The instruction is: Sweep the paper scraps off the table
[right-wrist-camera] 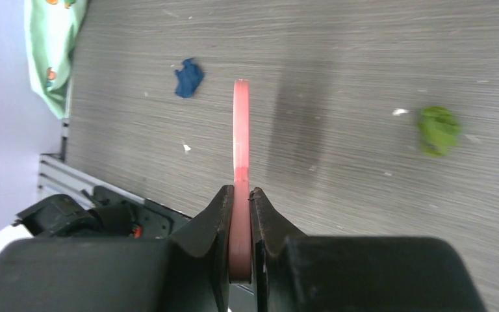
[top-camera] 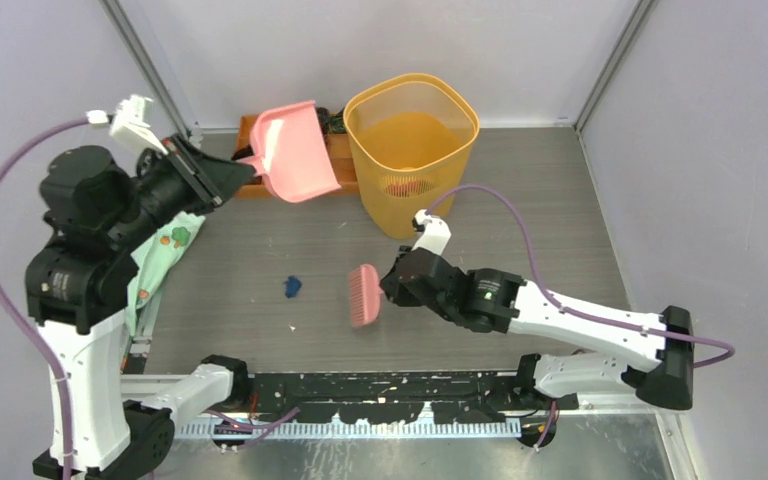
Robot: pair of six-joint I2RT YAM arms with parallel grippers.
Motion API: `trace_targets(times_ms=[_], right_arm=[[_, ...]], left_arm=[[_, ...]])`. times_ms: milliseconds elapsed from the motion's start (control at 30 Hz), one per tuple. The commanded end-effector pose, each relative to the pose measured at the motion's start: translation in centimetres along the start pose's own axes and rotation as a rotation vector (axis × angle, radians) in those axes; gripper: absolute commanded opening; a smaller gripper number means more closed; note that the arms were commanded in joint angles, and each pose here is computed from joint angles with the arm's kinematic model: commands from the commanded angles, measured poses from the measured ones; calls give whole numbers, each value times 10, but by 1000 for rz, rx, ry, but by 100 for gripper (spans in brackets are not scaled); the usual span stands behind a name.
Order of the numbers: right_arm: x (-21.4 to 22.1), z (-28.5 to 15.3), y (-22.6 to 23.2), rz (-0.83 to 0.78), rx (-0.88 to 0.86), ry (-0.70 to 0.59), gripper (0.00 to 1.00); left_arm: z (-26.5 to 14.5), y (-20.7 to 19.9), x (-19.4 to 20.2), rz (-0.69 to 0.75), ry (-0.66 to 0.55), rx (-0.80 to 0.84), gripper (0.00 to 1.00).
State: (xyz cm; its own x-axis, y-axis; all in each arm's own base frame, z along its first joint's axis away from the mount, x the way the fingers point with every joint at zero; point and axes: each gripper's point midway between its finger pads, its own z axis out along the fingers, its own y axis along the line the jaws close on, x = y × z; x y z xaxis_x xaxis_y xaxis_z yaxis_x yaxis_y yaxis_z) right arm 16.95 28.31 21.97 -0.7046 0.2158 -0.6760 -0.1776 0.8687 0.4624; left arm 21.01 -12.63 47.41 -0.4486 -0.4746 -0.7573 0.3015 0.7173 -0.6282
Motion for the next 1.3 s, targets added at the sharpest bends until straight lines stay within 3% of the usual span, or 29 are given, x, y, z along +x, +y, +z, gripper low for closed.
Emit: trace_targets(times_ms=[0,167,433,567,700,833,1067,1267], right_arm=[[-16,21,79,190,-330,-37,0],[-16,56,123,189,-406,-14,0],[-13,131,170,274,-455,69,1],[14,173,144,274,-291,166,1],[36,184,91,230,-104,242,1],[38,167,27,140,92,265,1],[15,91,-73,35,297,236,1],[-11,37,-109,-30,345,196,1]], left_arm=[[-32,2,-40,77,-174,-113,1],[-61,11,-60,135,-251,-245,1],[-73,30,-44,137,-241,-315,0],[-66,32,-34,126,-203,-295,1],[-56,42,-20,119,-157,-305,1],[-40,48,0,98,-90,-267,1],[-6,68,50,31,56,-207,1],[31,92,113,-112,195,-127,0]])
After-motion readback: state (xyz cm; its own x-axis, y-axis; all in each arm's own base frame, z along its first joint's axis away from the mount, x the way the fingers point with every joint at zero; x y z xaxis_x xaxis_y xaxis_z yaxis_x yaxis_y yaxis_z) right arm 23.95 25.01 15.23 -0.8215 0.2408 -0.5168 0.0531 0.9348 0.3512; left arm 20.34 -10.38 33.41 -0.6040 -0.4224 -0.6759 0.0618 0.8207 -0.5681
